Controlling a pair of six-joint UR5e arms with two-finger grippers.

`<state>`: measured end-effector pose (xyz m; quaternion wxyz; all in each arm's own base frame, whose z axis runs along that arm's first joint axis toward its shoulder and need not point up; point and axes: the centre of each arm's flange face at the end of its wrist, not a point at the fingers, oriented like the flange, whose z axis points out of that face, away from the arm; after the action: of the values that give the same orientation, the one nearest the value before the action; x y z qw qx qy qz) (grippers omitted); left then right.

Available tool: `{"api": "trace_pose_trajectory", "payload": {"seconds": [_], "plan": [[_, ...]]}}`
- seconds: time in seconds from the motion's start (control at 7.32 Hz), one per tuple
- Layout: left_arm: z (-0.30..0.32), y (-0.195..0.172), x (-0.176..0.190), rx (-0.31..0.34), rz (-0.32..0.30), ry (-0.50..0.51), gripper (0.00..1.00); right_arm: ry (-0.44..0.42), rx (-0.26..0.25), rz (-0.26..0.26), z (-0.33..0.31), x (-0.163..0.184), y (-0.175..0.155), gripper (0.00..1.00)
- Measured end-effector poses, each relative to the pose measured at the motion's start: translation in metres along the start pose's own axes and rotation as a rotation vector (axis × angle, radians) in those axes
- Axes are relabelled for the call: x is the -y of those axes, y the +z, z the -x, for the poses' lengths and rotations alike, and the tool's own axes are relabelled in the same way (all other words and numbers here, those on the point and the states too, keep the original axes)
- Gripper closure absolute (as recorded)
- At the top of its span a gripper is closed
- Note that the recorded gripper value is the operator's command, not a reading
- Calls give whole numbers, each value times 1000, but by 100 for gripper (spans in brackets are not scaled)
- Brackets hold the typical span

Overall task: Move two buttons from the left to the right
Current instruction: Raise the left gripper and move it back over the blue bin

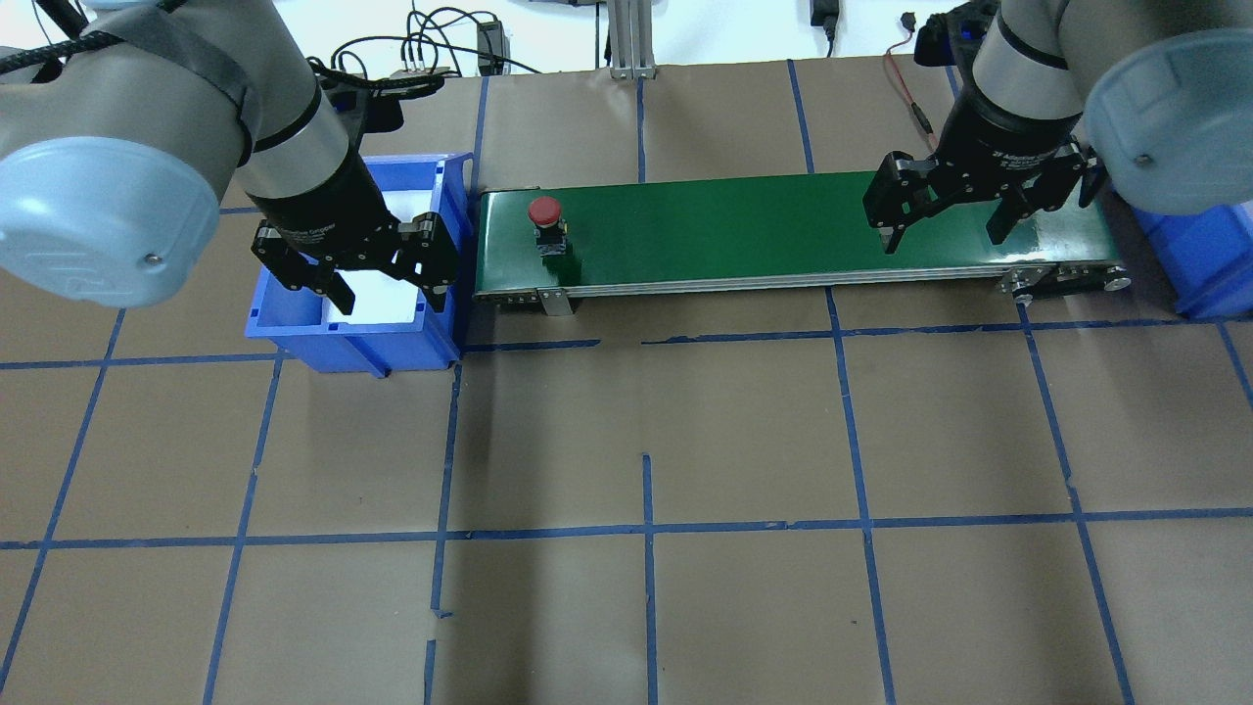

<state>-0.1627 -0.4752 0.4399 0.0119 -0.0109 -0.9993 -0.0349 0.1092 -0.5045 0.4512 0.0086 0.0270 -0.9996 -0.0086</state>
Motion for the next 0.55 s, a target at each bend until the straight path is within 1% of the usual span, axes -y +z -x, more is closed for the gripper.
{"api": "trace_pose_trajectory", "payload": {"seconds": [0.27,0.41,0.55], "plan": [[2,0,6,-2,-8,-1,14,2,-3,0,-2,0,-1,0],[9,-1,25,-2,-24,-1,14,3,-3,1,-2,0,0,0],[26,-2,63,-1,-52,-17,14,5,-3,1,-2,0,0,0]]}}
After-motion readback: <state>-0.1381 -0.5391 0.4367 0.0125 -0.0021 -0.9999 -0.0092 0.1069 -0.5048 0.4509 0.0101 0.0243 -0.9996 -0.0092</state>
